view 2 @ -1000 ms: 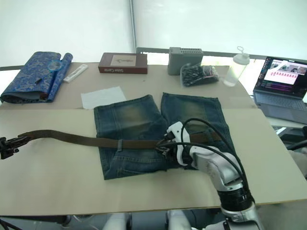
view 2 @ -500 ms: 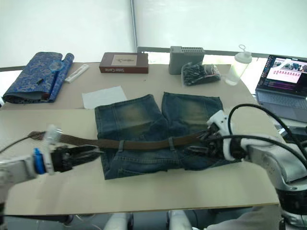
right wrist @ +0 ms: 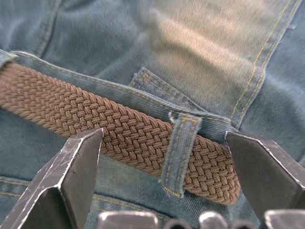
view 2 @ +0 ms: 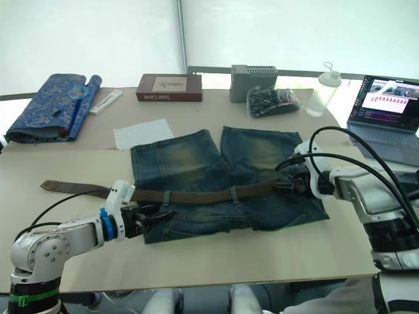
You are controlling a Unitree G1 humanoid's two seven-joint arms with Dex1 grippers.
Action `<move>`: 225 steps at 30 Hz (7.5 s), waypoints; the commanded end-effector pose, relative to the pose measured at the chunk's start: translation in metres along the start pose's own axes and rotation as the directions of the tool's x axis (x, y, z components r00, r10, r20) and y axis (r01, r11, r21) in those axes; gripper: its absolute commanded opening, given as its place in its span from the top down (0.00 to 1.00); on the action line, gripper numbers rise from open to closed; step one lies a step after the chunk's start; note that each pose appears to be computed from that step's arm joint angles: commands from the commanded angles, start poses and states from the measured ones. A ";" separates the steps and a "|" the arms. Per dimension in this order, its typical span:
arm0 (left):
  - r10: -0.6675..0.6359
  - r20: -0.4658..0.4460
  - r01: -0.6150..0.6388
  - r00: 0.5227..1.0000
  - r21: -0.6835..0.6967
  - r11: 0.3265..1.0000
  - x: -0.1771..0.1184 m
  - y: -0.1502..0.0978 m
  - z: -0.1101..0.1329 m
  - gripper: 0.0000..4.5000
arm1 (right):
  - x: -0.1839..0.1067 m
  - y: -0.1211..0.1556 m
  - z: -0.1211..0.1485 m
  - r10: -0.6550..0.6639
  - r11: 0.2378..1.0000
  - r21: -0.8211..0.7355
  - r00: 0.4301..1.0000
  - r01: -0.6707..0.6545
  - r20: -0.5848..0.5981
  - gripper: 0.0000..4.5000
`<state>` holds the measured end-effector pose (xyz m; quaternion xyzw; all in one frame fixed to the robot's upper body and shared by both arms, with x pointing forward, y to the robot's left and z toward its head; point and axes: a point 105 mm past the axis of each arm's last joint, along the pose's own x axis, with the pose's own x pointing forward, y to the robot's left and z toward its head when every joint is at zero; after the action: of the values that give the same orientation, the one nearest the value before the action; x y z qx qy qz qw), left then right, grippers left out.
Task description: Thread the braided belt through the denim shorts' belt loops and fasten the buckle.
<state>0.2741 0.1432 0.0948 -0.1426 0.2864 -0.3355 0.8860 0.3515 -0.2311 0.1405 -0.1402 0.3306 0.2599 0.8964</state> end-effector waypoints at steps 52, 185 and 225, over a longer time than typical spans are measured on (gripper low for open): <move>-0.024 -0.067 0.060 0.997 0.623 0.780 -0.024 0.070 0.137 0.41 | -0.063 0.142 -0.016 0.572 0.800 -0.436 0.744 -0.413 0.344 1.00; 0.088 -0.266 0.179 0.960 0.822 0.540 0.026 0.068 0.028 0.32 | 0.027 0.026 -0.035 -0.016 0.703 -0.700 0.981 -0.128 -0.195 0.81; 0.894 0.132 -0.902 0.429 0.018 0.431 -0.060 0.154 0.121 0.02 | -0.046 0.176 0.079 0.640 0.707 -0.672 0.606 -0.222 0.473 0.08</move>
<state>0.3827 0.2984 0.1450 0.0466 0.2667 0.1695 0.9476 0.2680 -0.0723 0.2062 -0.1927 -0.0620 0.5867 0.7841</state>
